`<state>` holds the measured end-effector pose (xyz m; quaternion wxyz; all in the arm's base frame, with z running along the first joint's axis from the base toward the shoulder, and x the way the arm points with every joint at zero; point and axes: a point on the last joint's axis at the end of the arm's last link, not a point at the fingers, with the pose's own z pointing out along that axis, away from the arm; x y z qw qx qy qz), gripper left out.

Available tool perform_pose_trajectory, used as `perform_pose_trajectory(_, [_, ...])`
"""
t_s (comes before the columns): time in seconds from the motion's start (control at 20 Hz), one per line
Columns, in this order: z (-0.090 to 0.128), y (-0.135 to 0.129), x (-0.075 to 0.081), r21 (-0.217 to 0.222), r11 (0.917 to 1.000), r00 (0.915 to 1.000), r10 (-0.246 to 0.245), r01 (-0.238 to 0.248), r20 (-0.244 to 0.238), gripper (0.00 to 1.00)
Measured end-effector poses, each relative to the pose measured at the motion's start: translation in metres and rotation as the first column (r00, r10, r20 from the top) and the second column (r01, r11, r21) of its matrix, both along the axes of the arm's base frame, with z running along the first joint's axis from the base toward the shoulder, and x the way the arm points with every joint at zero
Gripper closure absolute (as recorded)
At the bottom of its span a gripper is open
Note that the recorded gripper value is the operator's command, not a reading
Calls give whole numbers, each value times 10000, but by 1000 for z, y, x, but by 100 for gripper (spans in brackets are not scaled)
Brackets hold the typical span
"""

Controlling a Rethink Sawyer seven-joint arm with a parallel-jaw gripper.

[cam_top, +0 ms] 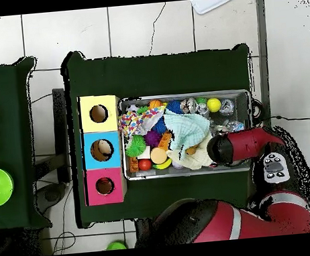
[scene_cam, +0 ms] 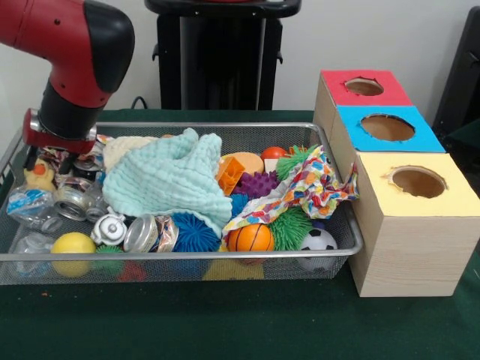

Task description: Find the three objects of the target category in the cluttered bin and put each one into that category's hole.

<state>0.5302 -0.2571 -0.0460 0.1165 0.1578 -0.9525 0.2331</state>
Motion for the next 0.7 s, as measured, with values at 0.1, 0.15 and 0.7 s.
perform_pose_trajectory(0.1, [0, -3, -1, -247, 9991, 9993, 339, -342, -148, 0])
perform_pose_trajectory(0.15, [0, -3, -1, -306, 9986, 9989, 426, -432, -182, 0])
perform_pose_trajectory(0.7, [-4, 1, 2, -853, 9828, 9853, 1587, -1638, -631, 0])
